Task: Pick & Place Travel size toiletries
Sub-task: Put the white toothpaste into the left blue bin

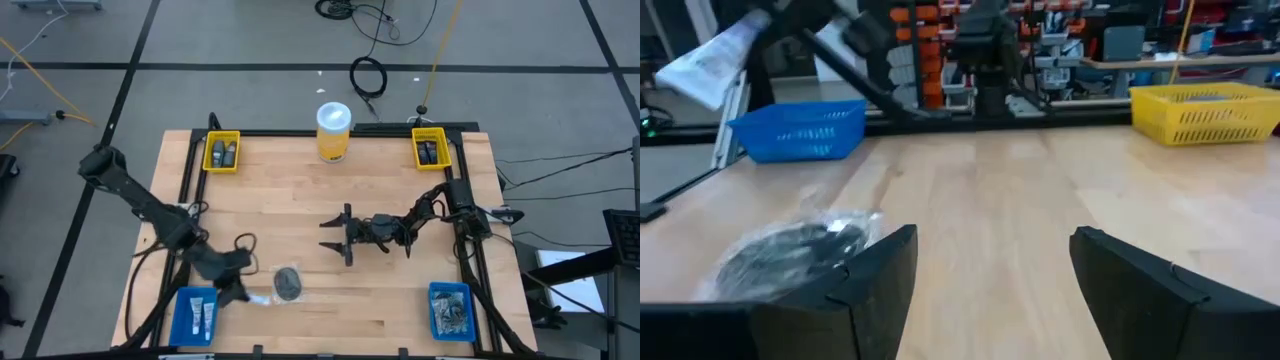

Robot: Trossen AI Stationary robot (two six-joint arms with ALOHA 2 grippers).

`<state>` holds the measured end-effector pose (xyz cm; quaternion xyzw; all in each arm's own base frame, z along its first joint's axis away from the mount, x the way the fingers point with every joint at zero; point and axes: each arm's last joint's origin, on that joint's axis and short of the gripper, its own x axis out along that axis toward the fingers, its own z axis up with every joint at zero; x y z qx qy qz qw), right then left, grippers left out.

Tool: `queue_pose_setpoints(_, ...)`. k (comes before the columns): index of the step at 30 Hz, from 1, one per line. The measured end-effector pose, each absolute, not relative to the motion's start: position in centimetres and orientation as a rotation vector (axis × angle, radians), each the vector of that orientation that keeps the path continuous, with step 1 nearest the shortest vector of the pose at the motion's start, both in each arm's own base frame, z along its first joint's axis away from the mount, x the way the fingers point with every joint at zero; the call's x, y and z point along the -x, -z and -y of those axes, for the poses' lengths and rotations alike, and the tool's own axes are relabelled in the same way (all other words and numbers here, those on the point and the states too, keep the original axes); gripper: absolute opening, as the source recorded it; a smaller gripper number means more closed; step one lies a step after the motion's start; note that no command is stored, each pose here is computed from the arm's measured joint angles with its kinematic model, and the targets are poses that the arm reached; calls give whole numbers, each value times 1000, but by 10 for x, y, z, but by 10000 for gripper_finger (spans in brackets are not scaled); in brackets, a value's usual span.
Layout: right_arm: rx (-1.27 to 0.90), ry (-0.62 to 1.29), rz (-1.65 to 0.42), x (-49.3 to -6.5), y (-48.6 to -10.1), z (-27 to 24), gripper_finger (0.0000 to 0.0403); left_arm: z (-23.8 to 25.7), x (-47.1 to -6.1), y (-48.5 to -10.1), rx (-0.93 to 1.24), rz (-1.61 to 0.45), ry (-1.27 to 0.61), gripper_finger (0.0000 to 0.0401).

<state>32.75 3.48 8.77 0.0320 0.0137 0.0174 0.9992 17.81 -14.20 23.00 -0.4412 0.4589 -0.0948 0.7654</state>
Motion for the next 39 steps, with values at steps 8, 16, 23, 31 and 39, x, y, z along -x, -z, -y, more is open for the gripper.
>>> queue_pose_setpoints(8,-60,-31,12,-341,-96,-34,254,170,-145,-229,1232,-1244,119,53)
queue_pose_setpoints(16,-38,-31,-20,-355,-99,-35,254,190,-118,-229,1404,-1537,43,61)
queue_pose_setpoints(23,-37,-33,-27,-361,-101,-36,254,182,-95,-232,1402,-1735,-107,48)
queue_pose_setpoints(31,-38,-33,-28,-361,-101,-36,254,171,-72,-220,1295,-1759,-432,73)
queue_pose_setpoints(39,-38,-33,-27,-361,-101,-36,254,172,-65,-215,1378,-1549,-604,61)
